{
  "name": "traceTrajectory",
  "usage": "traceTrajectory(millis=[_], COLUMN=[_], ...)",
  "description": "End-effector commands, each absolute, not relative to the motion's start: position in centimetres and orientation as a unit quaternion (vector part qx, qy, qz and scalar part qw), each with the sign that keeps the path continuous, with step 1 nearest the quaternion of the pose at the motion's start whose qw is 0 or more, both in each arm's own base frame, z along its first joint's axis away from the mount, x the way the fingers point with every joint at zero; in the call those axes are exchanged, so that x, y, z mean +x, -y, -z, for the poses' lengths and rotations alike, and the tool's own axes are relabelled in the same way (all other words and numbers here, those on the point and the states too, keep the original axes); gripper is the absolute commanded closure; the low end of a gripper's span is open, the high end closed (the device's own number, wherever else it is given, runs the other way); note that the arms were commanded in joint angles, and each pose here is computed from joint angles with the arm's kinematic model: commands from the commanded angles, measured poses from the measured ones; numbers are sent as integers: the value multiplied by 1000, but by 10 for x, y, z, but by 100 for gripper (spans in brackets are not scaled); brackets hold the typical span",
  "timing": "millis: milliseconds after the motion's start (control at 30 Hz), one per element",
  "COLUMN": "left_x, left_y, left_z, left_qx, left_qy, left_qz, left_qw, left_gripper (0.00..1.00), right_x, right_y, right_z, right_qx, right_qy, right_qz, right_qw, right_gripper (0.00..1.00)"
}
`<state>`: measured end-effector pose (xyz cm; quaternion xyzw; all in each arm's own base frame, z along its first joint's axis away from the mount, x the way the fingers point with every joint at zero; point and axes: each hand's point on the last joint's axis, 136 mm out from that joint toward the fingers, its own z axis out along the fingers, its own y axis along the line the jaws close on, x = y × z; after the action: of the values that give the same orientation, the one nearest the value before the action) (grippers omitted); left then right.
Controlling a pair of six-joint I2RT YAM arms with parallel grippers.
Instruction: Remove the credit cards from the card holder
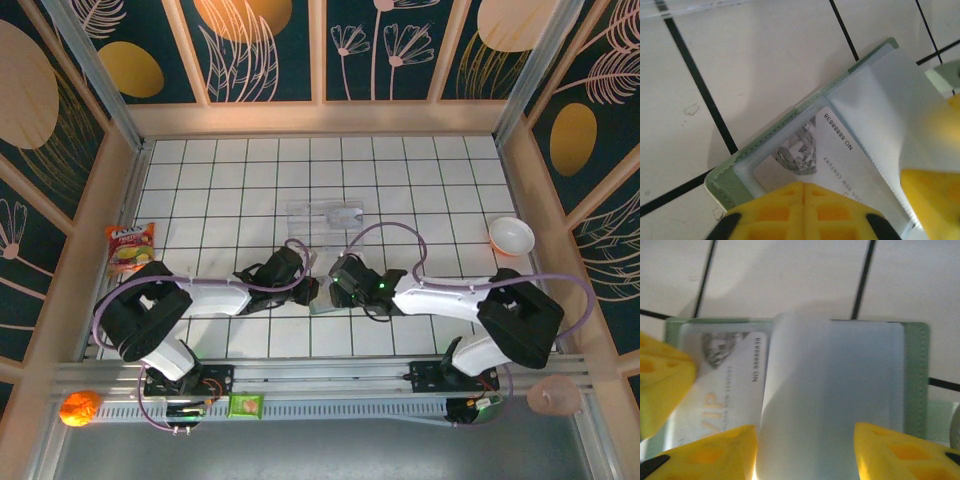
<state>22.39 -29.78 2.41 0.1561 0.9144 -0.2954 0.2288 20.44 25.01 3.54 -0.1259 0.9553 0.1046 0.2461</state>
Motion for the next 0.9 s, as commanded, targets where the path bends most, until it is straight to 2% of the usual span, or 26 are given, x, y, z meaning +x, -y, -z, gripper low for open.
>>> traceTrajectory(millis=[0,267,467,600,667,800,867], left_x=[216,215,219,223,225,226,225], left_y=[290,291,287,292,294,301,307], left_z=[-5,4,-3,-15,-25,-36,-38], left_qx=[162,167,174,175,175,179,185], left_qy=[-925,-927,-926,-920,-914,-907,-903], left_qz=[275,271,257,269,278,294,306], left_qw=[206,198,214,226,239,243,236], left_gripper=[100,100,100,100,100,100,100], right_x=[216,220,230,228,218,211,213], right_y=[-215,-156,-143,-197,-234,-262,-263], right_z=[-37,-43,-84,-116,-127,-121,-109], right_qx=[-98,-21,17,-58,-106,-129,-127], right_qy=[-957,-954,-938,-920,-906,-907,-916], right_qz=[-8,58,26,-128,-219,-256,-234], right_qw=[274,295,346,366,346,309,301], right_gripper=[48,47,47,54,59,62,61])
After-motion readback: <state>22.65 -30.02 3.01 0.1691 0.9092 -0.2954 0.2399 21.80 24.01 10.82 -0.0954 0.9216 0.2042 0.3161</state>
